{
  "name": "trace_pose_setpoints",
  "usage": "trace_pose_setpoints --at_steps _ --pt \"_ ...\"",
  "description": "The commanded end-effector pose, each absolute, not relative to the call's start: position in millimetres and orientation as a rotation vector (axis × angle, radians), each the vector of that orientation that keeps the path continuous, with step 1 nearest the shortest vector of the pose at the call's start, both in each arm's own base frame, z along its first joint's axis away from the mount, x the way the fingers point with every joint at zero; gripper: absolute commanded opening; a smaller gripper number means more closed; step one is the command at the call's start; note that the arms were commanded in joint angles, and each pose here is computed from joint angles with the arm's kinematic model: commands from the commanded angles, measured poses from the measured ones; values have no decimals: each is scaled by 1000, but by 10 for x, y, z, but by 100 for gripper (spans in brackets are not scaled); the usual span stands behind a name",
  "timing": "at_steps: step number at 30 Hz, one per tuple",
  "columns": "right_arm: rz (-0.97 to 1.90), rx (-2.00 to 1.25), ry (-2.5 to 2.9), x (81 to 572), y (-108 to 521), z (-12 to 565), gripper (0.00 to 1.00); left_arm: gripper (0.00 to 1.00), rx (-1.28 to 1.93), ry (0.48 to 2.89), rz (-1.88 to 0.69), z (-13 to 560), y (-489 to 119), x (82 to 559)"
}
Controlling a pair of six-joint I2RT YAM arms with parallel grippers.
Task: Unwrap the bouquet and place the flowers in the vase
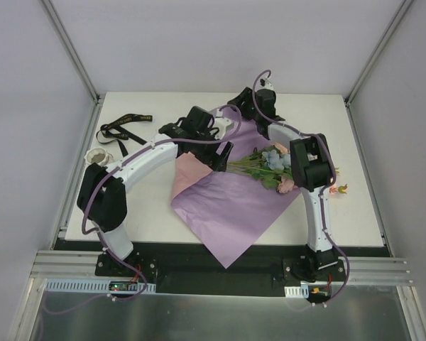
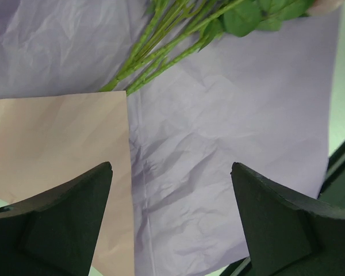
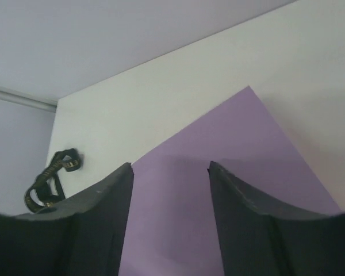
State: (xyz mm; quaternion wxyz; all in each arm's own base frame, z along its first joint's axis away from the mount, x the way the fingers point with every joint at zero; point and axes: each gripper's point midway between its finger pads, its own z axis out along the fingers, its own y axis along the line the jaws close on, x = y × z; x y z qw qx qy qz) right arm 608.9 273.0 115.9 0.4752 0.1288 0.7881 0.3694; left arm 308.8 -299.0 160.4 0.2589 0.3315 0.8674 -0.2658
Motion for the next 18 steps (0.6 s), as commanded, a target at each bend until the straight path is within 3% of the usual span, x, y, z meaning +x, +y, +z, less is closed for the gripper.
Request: trace_pose_setpoints --at_steps 1,4,5,7,9,10,18 --pt "846 242 1884 6038 2710 1845 66 84 1005 2427 -440 1141 -2885 3145" --pt "707 202 2004 5634 2550 1857 72 84 1061 2417 -184 948 -2775 3280" --pt "687 187 1981 5499 2486 2123 73 84 1078 2401 -92 918 -2748 3310" --pt "614 183 2063 5224 2329 1951 73 82 1063 2403 10 862 -2680 3383" --pt "601 161 2038 4972 2216 2185 73 79 1062 2393 118 823 -2596 3440" --pt "561 153 2111 4775 2118 1942 73 76 1058 2389 143 822 -2586 3460" --pt "547 94 2119 3864 1822 2104 72 41 907 2293 531 1046 -2220 3747"
